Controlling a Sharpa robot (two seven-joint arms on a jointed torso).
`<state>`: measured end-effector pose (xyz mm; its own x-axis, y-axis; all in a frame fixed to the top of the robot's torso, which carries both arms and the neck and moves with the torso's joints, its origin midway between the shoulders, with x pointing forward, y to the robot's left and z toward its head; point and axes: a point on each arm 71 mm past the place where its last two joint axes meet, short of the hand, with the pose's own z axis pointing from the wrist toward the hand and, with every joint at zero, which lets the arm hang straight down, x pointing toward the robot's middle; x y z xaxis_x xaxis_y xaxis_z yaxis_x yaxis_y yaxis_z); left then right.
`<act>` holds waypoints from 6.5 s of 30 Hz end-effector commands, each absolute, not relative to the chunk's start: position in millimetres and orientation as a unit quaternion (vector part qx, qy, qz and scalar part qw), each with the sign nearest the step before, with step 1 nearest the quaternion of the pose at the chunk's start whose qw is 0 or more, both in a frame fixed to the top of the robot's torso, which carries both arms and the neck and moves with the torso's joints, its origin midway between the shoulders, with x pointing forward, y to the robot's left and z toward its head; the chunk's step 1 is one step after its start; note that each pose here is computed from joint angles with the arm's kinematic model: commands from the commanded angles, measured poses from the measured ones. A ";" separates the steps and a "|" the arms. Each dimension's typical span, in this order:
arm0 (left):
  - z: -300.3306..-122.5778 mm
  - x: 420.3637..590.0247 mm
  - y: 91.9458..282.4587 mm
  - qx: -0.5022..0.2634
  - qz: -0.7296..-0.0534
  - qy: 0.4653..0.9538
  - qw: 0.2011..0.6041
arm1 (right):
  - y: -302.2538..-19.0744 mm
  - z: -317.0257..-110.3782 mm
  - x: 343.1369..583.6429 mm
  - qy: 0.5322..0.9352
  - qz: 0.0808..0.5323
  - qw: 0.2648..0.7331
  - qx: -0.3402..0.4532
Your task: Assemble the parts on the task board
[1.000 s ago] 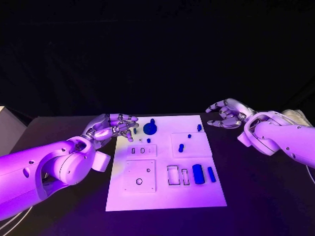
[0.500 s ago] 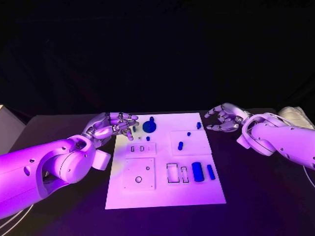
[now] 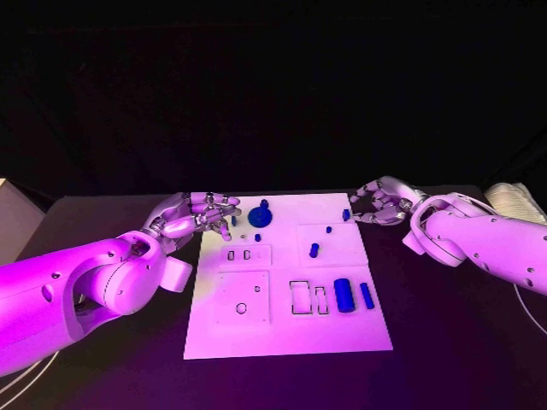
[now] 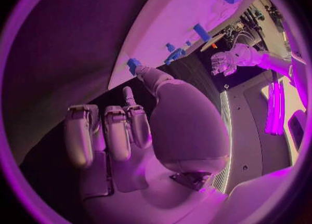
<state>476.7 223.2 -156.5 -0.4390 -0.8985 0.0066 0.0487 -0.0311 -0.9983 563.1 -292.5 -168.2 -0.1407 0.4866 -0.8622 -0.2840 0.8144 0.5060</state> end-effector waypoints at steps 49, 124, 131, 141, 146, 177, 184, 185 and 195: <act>-155.3 475.1 223.3 -0.362 -0.625 0.580 0.377 | -273.9 -178.3 567.5 0.716 0.284 0.635 0.057; -161.0 490.7 234.8 -0.377 -0.611 0.573 0.396 | -49.1 -205.9 478.4 0.686 0.348 0.639 0.016; -161.1 490.8 234.2 -0.376 -0.612 0.573 0.395 | -42.9 -211.6 475.7 0.691 0.349 0.633 0.008; -161.2 490.8 234.2 -0.376 -0.611 0.573 0.395 | -45.2 -218.0 479.5 0.699 0.338 0.631 0.006; -161.3 490.8 234.1 -0.376 -0.611 0.574 0.395 | -47.9 -220.1 482.4 0.703 0.328 0.631 0.004; -161.6 491.0 233.7 -0.376 -0.612 0.575 0.393 | -50.7 -226.8 485.3 0.717 0.311 0.624 -0.008; -161.7 491.1 233.7 -0.376 -0.612 0.575 0.392 | -50.9 -226.6 485.3 0.716 0.312 0.624 -0.008; -161.7 491.2 233.7 -0.376 -0.612 0.575 0.392 | -51.1 -226.6 485.4 0.716 0.313 0.624 -0.008; -162.1 491.6 234.2 -0.376 -0.612 0.576 0.391 | -52.4 -225.5 485.9 0.709 0.320 0.628 -0.003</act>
<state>492.2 236.7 -162.9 -0.3897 -0.9209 -0.0003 0.0412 -0.0171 -0.9990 486.2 -52.6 -226.3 -0.2180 0.3909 -0.8942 -0.3965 0.8018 0.4472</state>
